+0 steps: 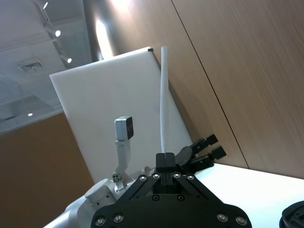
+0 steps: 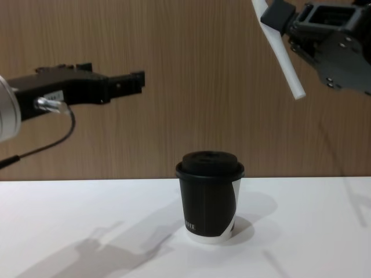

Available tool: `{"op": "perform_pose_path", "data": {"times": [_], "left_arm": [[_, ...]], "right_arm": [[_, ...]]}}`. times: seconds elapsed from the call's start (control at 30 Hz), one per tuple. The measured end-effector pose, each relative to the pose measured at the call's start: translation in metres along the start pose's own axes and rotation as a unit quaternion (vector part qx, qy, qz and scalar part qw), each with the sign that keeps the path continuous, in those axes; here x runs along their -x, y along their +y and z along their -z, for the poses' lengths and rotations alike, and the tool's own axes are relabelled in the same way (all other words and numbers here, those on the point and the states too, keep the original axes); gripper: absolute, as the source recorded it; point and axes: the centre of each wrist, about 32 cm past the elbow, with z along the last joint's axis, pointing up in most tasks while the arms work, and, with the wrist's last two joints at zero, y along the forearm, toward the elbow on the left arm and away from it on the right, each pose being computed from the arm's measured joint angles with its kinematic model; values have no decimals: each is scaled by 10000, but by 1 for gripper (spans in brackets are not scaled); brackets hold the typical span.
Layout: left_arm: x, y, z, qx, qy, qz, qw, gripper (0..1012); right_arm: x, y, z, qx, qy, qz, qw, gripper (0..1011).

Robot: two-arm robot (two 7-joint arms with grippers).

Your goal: Pick up the straw with one hand, pass it to the other hand, and insert it into the cup.

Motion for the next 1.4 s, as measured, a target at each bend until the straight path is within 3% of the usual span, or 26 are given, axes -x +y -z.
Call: {"op": "perform_pose_path", "data": {"times": [0.4, 0.5, 0.6, 0.8, 1.07, 1.13, 1.23, 1.3, 1.33, 1.37, 1.4], "left_arm": [[-131, 138, -163, 139, 692, 180, 9973, 1003], [-176, 180, -199, 211, 885, 343, 9953, 1003], [-201, 202, -216, 256, 970, 441, 9940, 1004], [-256, 245, -257, 387, 1208, 786, 9888, 1003], [-298, 268, -303, 519, 1452, 1257, 9800, 1003], [-309, 269, -321, 570, 1545, 1465, 9754, 1003], [-316, 268, -335, 611, 1608, 1603, 9720, 1003], [-320, 265, -348, 658, 1676, 1755, 9679, 1003], [-320, 262, -355, 694, 1735, 1865, 9645, 1003], [-320, 262, -355, 694, 1735, 1865, 9645, 1003], [-319, 257, -361, 728, 1784, 1961, 9614, 1003]], "right_arm": [[1, 2, 2, -2, 6, -4, 10000, 0], [1, 2, 2, -2, 6, -4, 10000, 0], [1, 2, 2, -2, 6, -4, 10000, 0], [1, 2, 2, -2, 5, -4, 10000, 0], [1, 2, 2, -2, 6, -4, 10000, 0], [1, 2, 2, -2, 5, -4, 10000, 0], [1, 2, 2, -1, 5, -4, 10000, 0], [1, 2, 2, -2, 5, -4, 10000, 0], [1, 2, 2, -2, 5, -4, 10000, 0], [1, 1, 2, -1, 6, -3, 10000, 0], [1, 1, 2, -2, 6, -4, 10000, 0]]}}
